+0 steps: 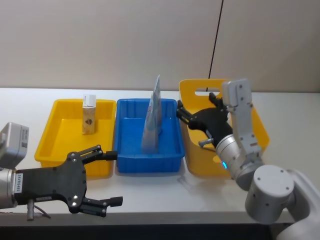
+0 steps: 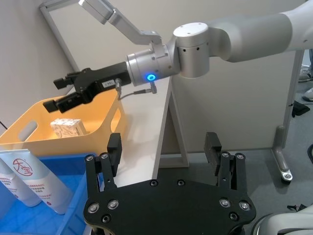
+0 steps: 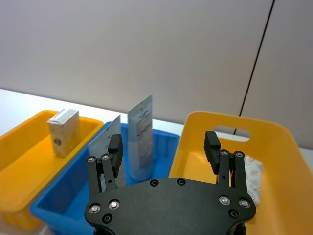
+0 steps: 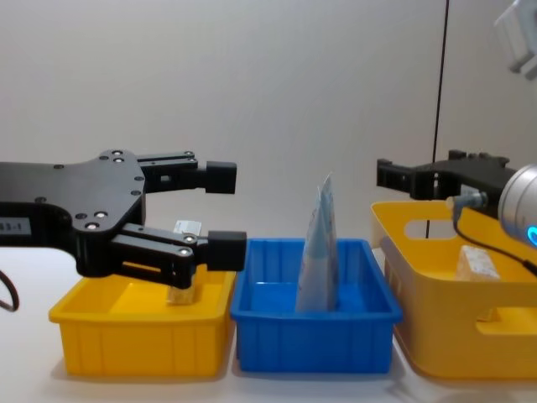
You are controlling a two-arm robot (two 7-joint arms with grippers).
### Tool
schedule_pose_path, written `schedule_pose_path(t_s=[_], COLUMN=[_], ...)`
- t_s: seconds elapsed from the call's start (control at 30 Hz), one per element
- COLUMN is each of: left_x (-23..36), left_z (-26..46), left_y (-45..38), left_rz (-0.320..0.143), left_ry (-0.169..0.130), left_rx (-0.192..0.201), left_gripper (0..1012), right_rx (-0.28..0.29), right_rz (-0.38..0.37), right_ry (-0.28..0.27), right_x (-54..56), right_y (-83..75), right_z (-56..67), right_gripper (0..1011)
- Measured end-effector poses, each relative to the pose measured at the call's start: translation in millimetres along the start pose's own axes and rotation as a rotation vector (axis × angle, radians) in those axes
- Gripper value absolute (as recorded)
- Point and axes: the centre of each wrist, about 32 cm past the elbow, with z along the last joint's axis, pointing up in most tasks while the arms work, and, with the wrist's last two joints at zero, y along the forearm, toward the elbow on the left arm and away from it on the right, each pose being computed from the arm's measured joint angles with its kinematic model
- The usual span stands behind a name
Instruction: Bimanual collaborative sorting of washing and personal care products
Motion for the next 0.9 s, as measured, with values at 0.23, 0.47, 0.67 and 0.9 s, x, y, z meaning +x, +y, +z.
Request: schedule_pose_path(t_s=[0.23,0.47,0.67,0.9], left_x=[0.0,0.0,0.0,0.0], left_z=[0.0,0.0,0.0,0.0], left_y=[0.0,0.0,0.0,0.0], left_rz=[0.0,0.0,0.0,0.0], left_ry=[0.0,0.0,0.0,0.0], left_rx=[0.0,0.0,0.0,0.0], left_gripper=[1001,1002,1001,1002], right_rx=[-0.006,-0.012,-0.02,-0.016], right_rz=[0.017,0.008,-0.001,-0.001], right_ry=[0.009,0.004,-0.005,-0.015], right_x=[-14.9,-23.1,-27.1,-31.7], right_y=[-9.1,-10.2,-7.2,-1.1], right_z=[-3.2,-6.1,-10.0,-11.7], right_gripper=[1004,1004,1003,1004])
